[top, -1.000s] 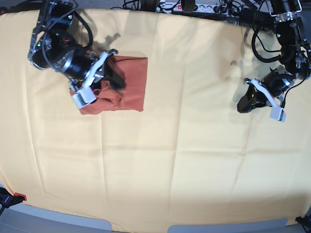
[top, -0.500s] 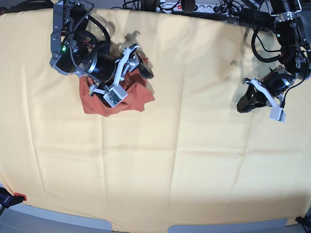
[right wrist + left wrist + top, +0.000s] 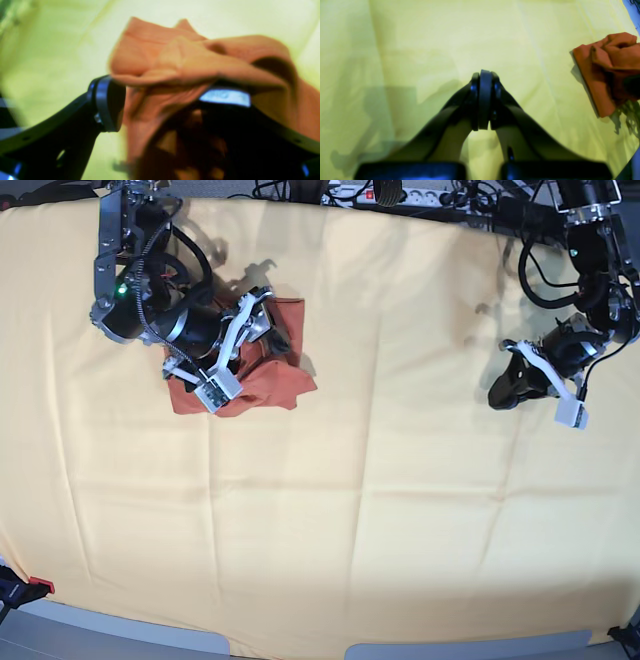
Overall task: Fold the T-shirt properly
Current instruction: 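Lift the shirt end with the right gripper and fold it over the bundle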
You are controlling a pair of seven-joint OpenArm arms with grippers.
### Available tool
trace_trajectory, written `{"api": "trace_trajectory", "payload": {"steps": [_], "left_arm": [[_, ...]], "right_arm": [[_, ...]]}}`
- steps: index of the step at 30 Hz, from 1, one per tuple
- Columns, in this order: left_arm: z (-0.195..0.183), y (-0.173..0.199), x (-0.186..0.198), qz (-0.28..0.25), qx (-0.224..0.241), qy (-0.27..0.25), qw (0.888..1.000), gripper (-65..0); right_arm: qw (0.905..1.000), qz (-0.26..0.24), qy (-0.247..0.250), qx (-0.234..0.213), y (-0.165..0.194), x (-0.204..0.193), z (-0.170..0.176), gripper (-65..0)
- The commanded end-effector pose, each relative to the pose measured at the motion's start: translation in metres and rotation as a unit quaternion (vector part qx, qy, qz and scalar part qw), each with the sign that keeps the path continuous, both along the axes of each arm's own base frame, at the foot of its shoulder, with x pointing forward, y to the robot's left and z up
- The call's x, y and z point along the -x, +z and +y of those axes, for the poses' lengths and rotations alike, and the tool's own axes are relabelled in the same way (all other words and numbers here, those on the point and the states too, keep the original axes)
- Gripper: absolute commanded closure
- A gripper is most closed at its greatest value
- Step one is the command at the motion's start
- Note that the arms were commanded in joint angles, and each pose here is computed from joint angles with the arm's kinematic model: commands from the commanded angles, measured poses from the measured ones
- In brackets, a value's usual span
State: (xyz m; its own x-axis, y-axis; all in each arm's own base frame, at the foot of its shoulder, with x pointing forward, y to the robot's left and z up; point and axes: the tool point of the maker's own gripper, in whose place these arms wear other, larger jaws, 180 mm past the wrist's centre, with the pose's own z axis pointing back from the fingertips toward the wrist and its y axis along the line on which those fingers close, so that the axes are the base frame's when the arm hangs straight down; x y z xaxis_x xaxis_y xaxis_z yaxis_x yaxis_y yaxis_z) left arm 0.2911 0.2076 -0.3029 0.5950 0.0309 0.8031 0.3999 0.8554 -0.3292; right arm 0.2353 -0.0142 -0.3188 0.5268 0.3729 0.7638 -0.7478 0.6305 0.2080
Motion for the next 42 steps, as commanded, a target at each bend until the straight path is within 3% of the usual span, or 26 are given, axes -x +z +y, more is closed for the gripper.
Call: {"api": "trace_trajectory", "payload": {"steps": [1,3,8,15,25,34,42], "left_arm": [[0.001,0.016,-0.007,-0.028,0.004,-0.002,1.000,0.0],[0.001,0.015,-0.006,-0.026,0.003,-0.002,1.000,0.0],[0.002,0.015,-0.007,-0.027,0.002,-0.002,1.000,0.0],[0.002,0.015,-0.007,-0.027,0.001,-0.002,1.000,0.0],[0.002,0.016,-0.007,-0.029,0.003,-0.001,1.000,0.0],[0.003,0.014,-0.007,-0.027,-0.003,0.000,1.000,0.0],[0.003,0.014,-0.007,-0.028,-0.003,0.000,1.000,0.0]], "right_arm": [[0.9987,-0.027,0.032,-0.031,0.017,0.002,0.012,-47.1],[0.9981,-0.031,0.040,-0.035,0.019,0.003,0.014,-47.1],[0.9996,-0.020,0.018,0.009,0.007,0.000,-0.001,-47.1],[0.9961,-0.074,0.036,0.032,0.032,0.002,-0.009,-47.1],[0.9950,-0.082,0.036,0.045,0.037,0.011,-0.017,-47.1],[0.9851,-0.160,0.063,-0.002,0.084,0.016,0.001,-46.6],[0.9843,-0.146,0.055,0.083,0.060,0.017,-0.026,-46.6]]}}
